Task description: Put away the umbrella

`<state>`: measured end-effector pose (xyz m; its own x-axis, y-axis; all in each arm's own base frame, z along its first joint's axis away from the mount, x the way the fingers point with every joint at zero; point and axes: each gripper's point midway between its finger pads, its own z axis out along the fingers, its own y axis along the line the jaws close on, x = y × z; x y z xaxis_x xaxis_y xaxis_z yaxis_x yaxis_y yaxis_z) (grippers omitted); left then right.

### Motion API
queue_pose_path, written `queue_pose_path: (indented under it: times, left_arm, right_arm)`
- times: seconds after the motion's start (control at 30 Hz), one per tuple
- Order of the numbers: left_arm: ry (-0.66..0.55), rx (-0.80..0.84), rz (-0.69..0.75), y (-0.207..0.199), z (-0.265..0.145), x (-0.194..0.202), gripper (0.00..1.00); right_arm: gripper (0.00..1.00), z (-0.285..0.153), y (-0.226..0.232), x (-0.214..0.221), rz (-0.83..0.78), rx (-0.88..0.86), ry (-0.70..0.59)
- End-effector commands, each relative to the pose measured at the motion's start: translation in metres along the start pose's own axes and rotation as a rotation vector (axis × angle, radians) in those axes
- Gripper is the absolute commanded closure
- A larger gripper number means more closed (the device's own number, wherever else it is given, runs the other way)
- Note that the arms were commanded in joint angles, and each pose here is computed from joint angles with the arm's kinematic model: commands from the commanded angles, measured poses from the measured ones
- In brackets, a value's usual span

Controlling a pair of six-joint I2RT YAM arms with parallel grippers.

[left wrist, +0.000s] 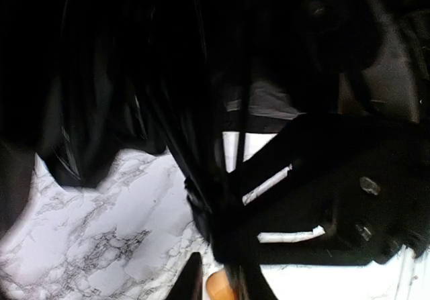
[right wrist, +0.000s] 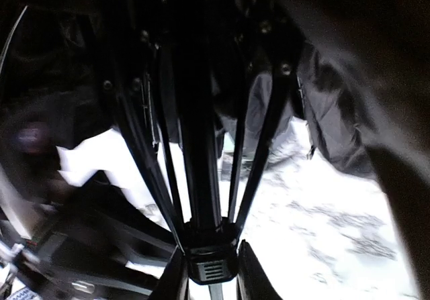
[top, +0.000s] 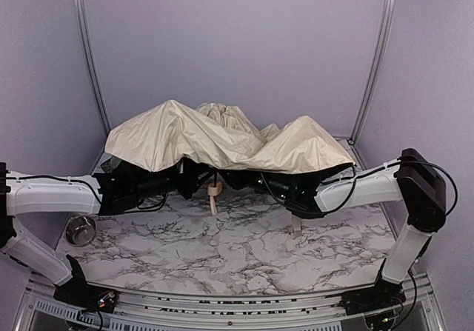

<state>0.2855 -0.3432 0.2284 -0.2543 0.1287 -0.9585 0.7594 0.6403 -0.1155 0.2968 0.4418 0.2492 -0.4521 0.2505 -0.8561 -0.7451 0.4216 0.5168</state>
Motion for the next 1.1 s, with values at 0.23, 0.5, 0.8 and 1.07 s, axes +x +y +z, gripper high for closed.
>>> queue_pose_path:
  times: [0.23,0.5,0.8,1.07]
  left_arm:
    - [0.105,0.228,0.164,-0.062,-0.009,0.036,0.57]
    - [0.049,0.272,0.184,-0.072,-0.037,0.022,0.53]
    - [-0.059,0.11,0.106,-0.045,-0.055,-0.017,0.43]
    - [-0.208,-0.053,-0.011,0.005,-0.088,-0.058,0.36]
  right_arm:
    - [1.0,-0.047,-0.045,-0.108,-0.08,0.133,-0.22]
    - [1.0,-0.113,-0.093,-0.158,-0.257,0.378,-0.197]
    - [1.0,-0.162,-0.101,-0.192,-0.646,0.626,0.069]
    - [1.0,-0.168,-0.068,-0.153,-0.846,0.388,0.341]
